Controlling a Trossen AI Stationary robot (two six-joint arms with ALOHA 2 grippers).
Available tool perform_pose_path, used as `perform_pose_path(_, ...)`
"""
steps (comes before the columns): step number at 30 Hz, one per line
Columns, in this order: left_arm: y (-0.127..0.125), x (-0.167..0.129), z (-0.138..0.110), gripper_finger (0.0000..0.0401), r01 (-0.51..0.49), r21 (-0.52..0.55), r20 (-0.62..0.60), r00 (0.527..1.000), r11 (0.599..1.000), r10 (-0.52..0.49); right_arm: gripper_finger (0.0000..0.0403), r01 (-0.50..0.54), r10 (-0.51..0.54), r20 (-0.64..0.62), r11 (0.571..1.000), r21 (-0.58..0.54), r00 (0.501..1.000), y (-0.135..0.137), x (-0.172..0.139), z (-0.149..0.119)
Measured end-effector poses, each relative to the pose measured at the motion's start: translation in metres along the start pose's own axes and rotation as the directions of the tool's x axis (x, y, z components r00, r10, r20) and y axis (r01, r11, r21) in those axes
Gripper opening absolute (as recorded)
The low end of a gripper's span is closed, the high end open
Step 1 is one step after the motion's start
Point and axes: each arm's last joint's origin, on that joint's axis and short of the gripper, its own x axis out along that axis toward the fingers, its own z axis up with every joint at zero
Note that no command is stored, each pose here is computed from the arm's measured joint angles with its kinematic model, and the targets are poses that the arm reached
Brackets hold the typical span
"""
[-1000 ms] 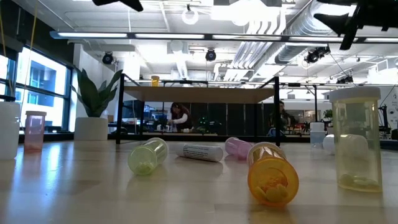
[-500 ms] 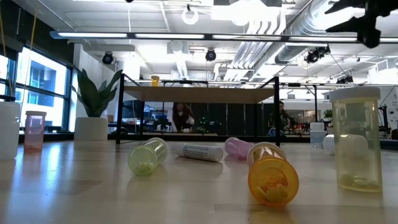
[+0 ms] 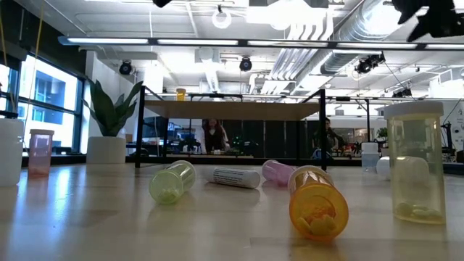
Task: Pick and place medicine bottles onto shelf by color
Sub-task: Put the blue pill bottle on the shelf
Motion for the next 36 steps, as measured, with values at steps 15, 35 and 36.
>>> perform_pose_path(15,-0.001,0.0,0.0,0.0216,0.022,0.061,-0.004,1.0,0.998,-0.022,0.0181,0.1,-0.019,-0.393,0.977,0.186,0.919,0.002,0.042,-0.01)
perform_pose_path(35,-0.001,0.0,0.0,0.0216,0.021,0.079,-0.004,1.0,0.997,-0.021,0.0181,0.296,-0.218,-0.502,0.952,0.08,0.837,0.03,0.07,-0.041)
perform_pose_path(36,-0.001,0.0,0.0,0.0216,0.021,0.079,-0.004,1.0,0.997,-0.021,0.0181,0.304,-0.233,-0.505,0.95,0.063,0.831,0.031,0.073,-0.043)
